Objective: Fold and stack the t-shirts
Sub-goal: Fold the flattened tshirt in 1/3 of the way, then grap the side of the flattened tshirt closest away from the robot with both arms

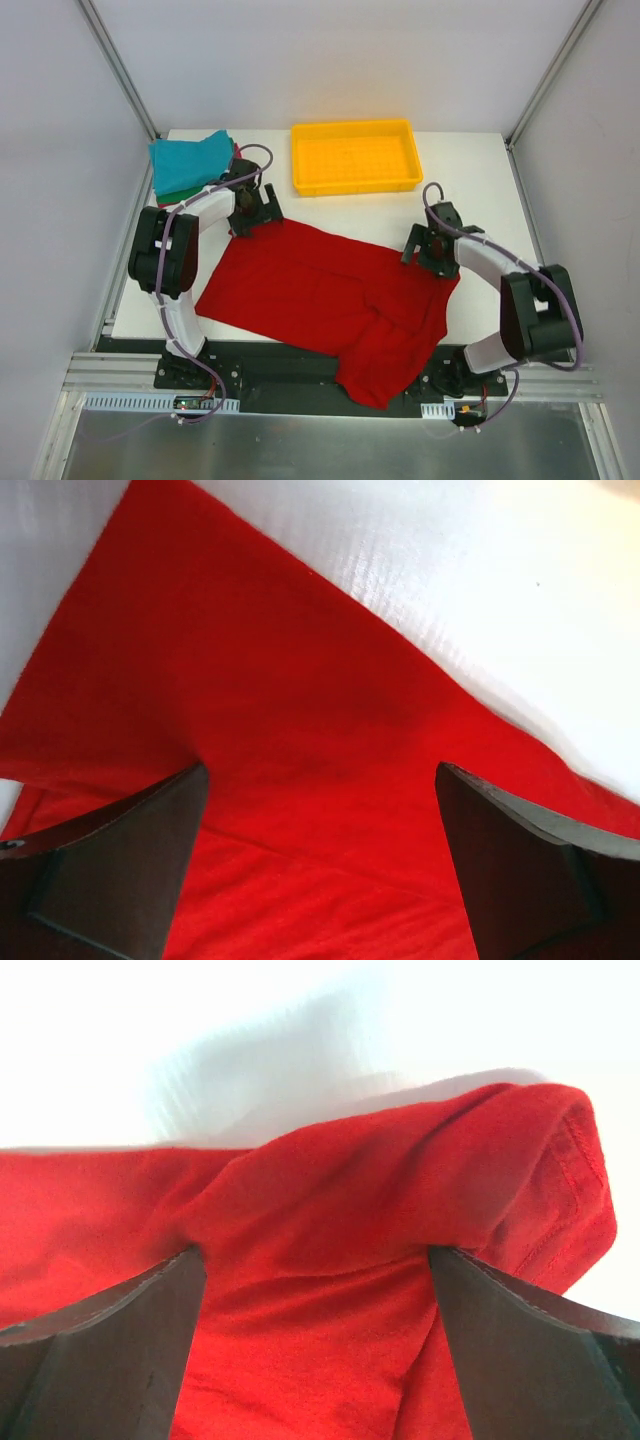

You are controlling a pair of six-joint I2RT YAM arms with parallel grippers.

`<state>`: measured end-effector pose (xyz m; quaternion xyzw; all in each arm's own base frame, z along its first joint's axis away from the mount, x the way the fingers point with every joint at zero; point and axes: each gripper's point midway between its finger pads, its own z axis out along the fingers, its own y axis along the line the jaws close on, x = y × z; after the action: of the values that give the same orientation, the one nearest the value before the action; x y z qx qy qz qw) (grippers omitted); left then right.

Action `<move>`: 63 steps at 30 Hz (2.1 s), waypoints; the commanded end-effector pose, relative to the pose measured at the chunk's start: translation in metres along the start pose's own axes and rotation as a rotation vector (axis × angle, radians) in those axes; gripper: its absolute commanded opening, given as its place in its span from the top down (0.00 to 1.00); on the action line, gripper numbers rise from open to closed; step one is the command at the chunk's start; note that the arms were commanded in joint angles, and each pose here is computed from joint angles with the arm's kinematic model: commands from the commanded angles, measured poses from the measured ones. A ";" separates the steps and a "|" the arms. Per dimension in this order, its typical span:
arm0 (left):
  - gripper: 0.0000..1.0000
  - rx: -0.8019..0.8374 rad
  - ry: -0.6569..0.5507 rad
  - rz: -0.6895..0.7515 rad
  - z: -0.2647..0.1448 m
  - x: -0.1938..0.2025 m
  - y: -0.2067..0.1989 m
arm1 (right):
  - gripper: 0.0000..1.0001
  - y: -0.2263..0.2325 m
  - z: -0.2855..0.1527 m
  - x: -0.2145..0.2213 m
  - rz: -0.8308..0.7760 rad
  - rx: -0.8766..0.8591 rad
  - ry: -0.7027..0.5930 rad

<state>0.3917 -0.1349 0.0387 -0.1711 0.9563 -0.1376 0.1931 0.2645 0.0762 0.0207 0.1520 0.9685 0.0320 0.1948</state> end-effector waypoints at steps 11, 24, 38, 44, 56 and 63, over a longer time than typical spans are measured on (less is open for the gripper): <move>0.01 -0.182 -0.027 -0.181 0.017 0.003 0.051 | 0.04 0.016 0.045 -0.096 -0.041 -0.111 0.119; 0.01 -0.184 -0.095 -0.182 0.000 -0.016 0.046 | 0.04 0.029 0.044 -0.171 -0.155 -0.119 0.031; 0.01 -0.175 -0.114 -0.304 -0.094 0.073 0.086 | 0.04 -0.014 -0.068 -0.065 -0.146 0.025 -0.127; 0.01 -0.334 -0.053 -0.439 -0.122 0.156 0.143 | 0.04 -0.010 -0.084 0.004 -0.164 -0.057 -0.152; 0.39 -0.375 -0.035 -0.591 -0.115 0.202 0.169 | 0.04 -0.015 -0.090 0.035 -0.200 -0.128 -0.159; 0.65 -0.397 -0.036 -0.597 -0.106 0.199 0.171 | 0.04 -0.018 -0.085 0.043 -0.210 -0.126 -0.133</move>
<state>0.1270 -0.0390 0.0165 -0.4708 0.8741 -0.0079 0.1196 0.1948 0.0703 0.0831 0.0405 0.9589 0.0560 0.2752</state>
